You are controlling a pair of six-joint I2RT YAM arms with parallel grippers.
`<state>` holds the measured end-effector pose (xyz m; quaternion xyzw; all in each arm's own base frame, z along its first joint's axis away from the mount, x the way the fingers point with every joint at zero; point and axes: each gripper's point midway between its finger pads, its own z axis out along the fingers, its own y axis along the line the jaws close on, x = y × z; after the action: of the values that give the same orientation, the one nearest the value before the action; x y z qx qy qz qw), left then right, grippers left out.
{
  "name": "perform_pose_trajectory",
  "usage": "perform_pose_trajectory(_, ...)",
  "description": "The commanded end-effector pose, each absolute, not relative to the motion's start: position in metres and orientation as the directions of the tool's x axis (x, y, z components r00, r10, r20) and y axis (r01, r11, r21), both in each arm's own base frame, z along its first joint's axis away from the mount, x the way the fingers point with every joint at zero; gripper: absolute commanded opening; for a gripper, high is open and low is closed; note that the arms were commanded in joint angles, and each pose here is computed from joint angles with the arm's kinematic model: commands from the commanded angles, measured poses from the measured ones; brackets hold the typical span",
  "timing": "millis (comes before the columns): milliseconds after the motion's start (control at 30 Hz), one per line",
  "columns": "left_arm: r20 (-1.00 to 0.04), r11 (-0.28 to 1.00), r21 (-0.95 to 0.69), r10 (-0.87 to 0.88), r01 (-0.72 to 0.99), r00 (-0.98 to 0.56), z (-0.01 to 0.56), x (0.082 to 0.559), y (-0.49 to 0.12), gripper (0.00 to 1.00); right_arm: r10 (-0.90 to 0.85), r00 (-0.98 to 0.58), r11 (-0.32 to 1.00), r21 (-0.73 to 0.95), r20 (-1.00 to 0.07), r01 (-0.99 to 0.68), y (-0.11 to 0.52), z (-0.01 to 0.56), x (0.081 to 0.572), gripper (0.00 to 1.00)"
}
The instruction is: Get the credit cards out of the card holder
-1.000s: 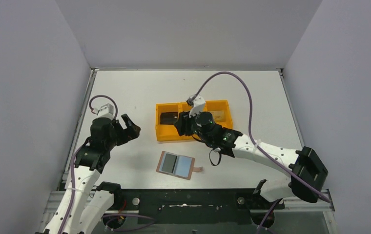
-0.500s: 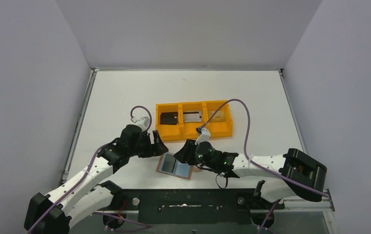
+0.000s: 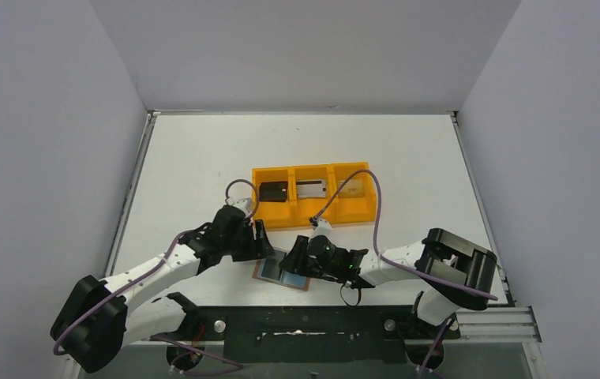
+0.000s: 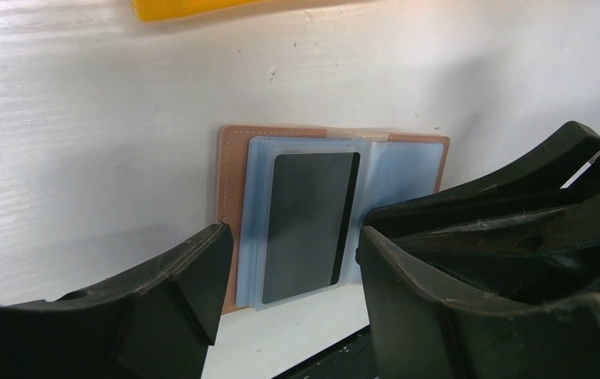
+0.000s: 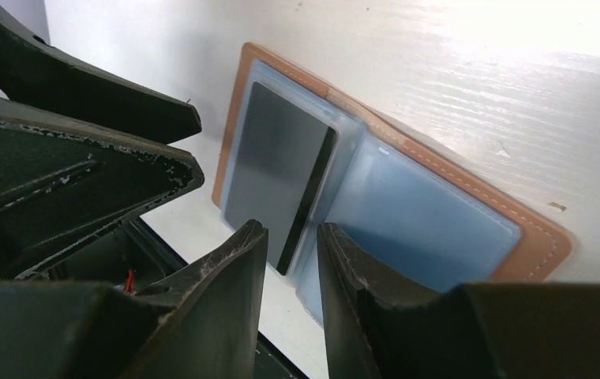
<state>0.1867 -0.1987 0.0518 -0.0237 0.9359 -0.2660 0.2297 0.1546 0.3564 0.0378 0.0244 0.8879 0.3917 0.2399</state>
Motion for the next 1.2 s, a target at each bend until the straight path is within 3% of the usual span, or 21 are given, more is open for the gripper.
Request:
perform_pose_trajectory(0,-0.458,0.843,-0.524,-0.157,0.123,-0.875,0.054,0.197,-0.212,0.58,0.282,-0.884,0.666,0.739,-0.374,-0.100,0.365,0.043,0.162,0.31)
perform_pose_trajectory(233,-0.440,0.863,-0.487,-0.113,0.132,-0.891,0.035,0.186,-0.222,0.45,0.320,-0.892,0.672,0.740,-0.321,-0.025,0.350,0.027,0.169,0.26)
perform_pose_trajectory(433,-0.421,0.863,-0.488,-0.105,0.127,-0.901,0.026,0.176,-0.230,0.24,0.304,-0.899,0.653,0.756,-0.317,-0.046,0.350,0.029,0.172,0.21)
perform_pose_trajectory(533,-0.425,0.877,-0.470,-0.124,0.101,-0.897,0.024,0.174,-0.226,0.18,0.302,-0.895,0.656,0.752,-0.328,-0.055,0.347,0.031,0.174,0.15)
perform_pose_trajectory(767,-0.429,0.839,-0.537,-0.176,0.093,-0.886,0.034,0.172,-0.235,0.09,0.258,-0.903,0.594,0.794,-0.343,-0.131,0.352,0.053,0.174,0.00)
perform_pose_trajectory(1167,-0.465,0.845,-0.529,-0.209,0.081,-0.860,0.044,0.175,-0.225,0.01,0.246,-0.894,0.668,0.734,-0.374,-0.123,0.333,0.052,0.177,0.00)
